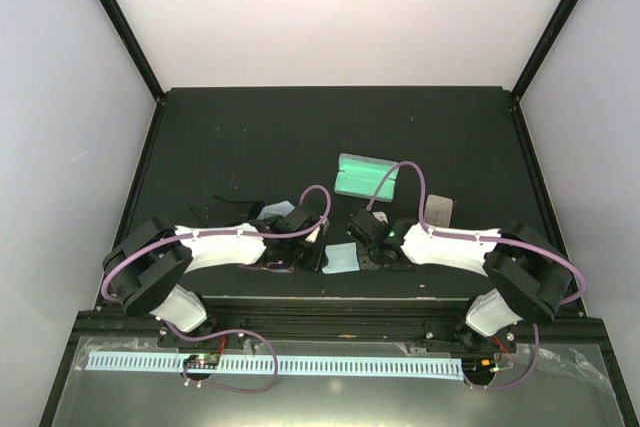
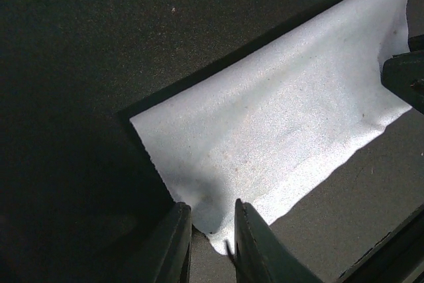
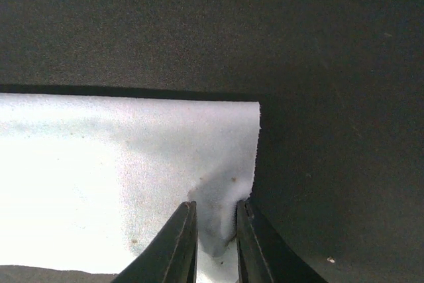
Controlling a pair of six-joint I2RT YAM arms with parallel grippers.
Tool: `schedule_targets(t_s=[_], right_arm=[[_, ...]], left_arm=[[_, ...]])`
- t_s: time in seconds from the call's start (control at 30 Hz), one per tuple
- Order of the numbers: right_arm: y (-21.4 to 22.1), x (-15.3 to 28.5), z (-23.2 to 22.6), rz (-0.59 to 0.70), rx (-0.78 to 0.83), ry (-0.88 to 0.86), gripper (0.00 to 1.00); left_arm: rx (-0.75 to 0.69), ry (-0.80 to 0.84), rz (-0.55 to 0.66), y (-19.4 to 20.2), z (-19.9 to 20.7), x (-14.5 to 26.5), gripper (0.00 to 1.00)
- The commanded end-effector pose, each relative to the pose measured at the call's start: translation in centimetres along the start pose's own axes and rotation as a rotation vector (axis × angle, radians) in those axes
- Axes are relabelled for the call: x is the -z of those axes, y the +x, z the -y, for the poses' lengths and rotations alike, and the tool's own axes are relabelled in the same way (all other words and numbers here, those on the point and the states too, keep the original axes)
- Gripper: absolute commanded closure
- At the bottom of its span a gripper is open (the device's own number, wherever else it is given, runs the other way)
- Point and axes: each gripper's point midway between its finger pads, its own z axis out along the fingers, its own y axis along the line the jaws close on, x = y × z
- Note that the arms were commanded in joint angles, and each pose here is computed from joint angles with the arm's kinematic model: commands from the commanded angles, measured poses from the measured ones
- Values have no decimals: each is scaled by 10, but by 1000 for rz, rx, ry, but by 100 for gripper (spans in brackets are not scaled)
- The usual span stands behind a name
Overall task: Organize the sunglasses
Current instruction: Adjust the glasses cleaning cloth at the center of the board.
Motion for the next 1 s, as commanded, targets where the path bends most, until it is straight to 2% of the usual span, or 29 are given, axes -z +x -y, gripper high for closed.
schedule_targets(t_s=[0.0, 0.23, 0.73, 0.97], right_arm=[[1, 1, 7, 9, -10, 36, 80], [-1, 4, 6, 20, -3, 32, 78], [-5, 8, 5, 37, 6, 42, 90], [-6, 8, 6, 42, 13, 57, 79]], left_arm=[[5, -6, 25, -9, 5, 2, 79], [3, 24, 22, -12, 12, 0, 80], [-4, 39, 35, -16, 18, 4, 97], [-9, 49, 36, -17, 20, 4, 98]])
